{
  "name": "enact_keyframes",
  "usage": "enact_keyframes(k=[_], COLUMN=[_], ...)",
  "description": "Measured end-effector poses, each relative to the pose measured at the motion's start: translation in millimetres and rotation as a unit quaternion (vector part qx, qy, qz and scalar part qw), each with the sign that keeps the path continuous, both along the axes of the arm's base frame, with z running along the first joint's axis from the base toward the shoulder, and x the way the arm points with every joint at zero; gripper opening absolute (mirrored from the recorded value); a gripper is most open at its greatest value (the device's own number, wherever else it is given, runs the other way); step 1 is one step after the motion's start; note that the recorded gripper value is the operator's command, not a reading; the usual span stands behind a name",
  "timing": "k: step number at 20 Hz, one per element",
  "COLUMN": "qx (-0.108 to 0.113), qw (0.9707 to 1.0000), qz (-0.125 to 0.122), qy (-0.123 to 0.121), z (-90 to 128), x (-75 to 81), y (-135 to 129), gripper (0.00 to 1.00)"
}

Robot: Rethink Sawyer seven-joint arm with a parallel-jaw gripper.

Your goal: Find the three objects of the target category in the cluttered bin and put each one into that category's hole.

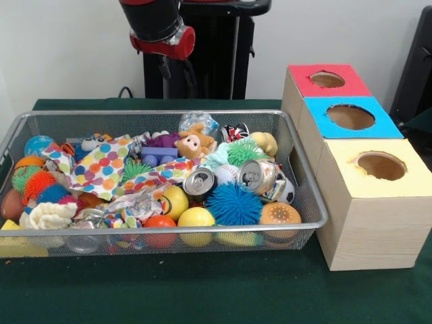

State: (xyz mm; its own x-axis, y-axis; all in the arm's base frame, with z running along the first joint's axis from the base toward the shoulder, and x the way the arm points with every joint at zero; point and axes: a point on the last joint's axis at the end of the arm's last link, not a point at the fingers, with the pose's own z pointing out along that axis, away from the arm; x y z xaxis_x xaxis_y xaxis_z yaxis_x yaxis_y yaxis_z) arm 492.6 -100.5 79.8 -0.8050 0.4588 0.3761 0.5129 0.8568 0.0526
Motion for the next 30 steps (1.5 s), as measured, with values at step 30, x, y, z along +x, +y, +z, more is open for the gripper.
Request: enact_keyframes(k=[30], qx=[-0.022], qw=[0.9987], qz=[-0.042], qy=[-0.016], z=[-48.4], x=[22.3], y=[-7.4], gripper=[1.00])
